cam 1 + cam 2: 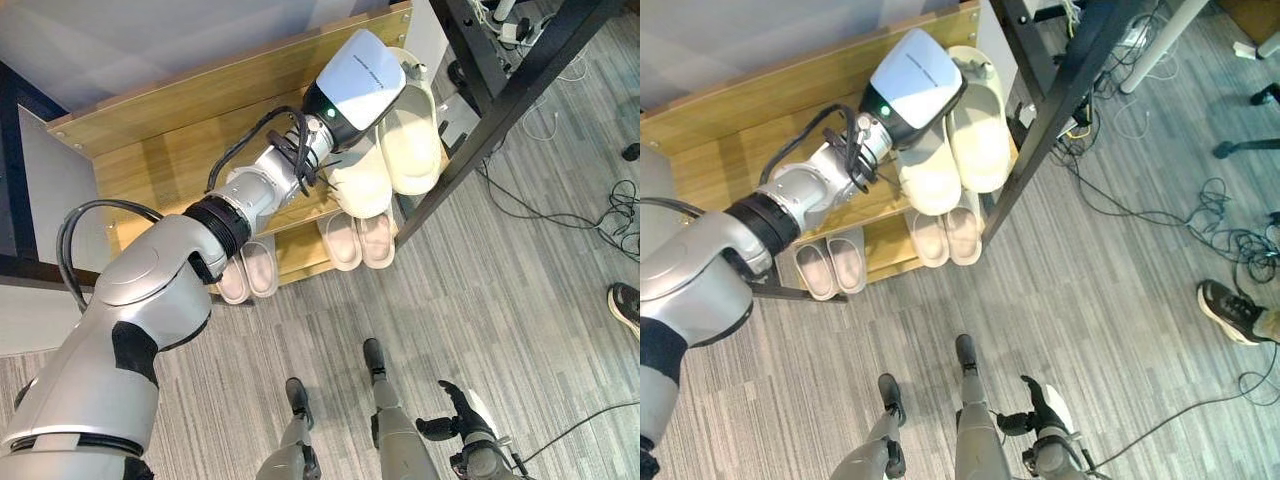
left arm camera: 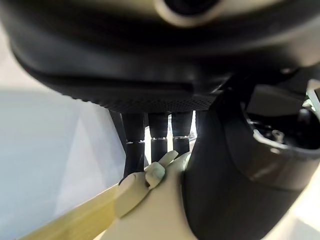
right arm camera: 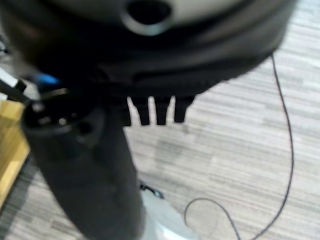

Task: Arrange the slippers neatly on the shoe rack.

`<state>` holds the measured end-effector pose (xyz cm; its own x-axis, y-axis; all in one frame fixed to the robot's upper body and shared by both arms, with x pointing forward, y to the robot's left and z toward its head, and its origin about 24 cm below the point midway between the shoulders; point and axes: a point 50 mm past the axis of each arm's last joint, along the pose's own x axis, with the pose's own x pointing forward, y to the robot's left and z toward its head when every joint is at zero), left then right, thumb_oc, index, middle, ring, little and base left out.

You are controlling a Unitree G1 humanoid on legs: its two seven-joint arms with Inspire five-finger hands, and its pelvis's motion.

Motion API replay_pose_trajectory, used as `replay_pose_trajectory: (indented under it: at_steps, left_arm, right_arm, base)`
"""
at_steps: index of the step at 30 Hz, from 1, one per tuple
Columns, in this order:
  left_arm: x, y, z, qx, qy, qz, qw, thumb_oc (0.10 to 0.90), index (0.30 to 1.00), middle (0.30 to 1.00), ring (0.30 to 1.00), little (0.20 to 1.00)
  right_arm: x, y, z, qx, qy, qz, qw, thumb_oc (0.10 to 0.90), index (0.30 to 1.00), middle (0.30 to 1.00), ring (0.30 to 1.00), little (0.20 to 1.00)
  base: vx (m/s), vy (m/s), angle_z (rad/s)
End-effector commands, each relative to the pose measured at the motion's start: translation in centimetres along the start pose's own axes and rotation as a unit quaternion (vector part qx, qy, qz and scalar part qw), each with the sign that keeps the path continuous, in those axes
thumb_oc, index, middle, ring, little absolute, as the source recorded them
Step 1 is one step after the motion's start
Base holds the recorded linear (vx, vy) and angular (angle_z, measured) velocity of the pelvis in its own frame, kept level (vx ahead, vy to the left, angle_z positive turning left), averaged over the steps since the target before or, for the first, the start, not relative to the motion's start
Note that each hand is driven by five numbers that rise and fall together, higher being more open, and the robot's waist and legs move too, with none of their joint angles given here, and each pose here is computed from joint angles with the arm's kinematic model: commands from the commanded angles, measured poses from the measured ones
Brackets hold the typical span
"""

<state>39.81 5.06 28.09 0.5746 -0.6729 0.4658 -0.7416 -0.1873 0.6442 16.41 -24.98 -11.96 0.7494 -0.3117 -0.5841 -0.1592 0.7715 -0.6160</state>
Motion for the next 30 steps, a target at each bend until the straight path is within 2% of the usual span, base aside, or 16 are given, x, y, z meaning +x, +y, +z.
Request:
replay_pose_trajectory:
  at_steps: [1, 2, 15, 27, 30]
  left_arm:
    - [4.8, 10.3, -5.6, 0.095, 0.055, 0.144, 0.983, 0.696, 0.745, 0.745, 0.745, 0.745]
    - [4.9, 10.4, -5.6, 0.096, 0.056, 0.146, 0.983, 0.8, 0.9, 0.9, 0.9, 0.9]
    - [4.9, 10.7, -7.1, 0.095, 0.089, 0.116, 0.985, 0.8, 0.9, 0.9, 0.9, 0.9]
    - [4.5, 10.9, -8.4, 0.056, 0.118, 0.109, 0.985, 0.8, 0.9, 0.9, 0.9, 0.9]
    - [4.6, 10.5, -7.9, 0.02, 0.116, 0.103, 0.988, 0.8, 0.9, 0.9, 0.9, 0.9]
  right_arm:
    - [0.6, -4.0, -1.1, -0.005, 0.017, -0.063, 0.998, 0.8, 0.9, 0.9, 0.9, 0.9]
    - [0.6, -4.0, -1.1, -0.006, 0.017, -0.062, 0.998, 0.8, 0.9, 0.9, 0.9, 0.9]
    - [0.8, -4.0, -0.8, -0.002, 0.016, -0.056, 0.998, 0.8, 0.9, 0.9, 0.9, 0.9]
    - [0.8, -3.3, -0.8, -0.007, 0.021, -0.032, 0.999, 0.8, 0.9, 0.9, 0.9, 0.9]
    - [0.8, -3.2, -0.9, -0.006, 0.026, -0.028, 0.999, 0.8, 0.9, 0.9, 0.9, 0.9]
  base:
    - [0.0, 0.0, 0.0]
    - [0.0, 0.0, 0.0]
    - [0.0, 0.0, 0.0]
    - [0.0, 0.001, 0.0]
    - [-0.04, 0.0, 0.02]
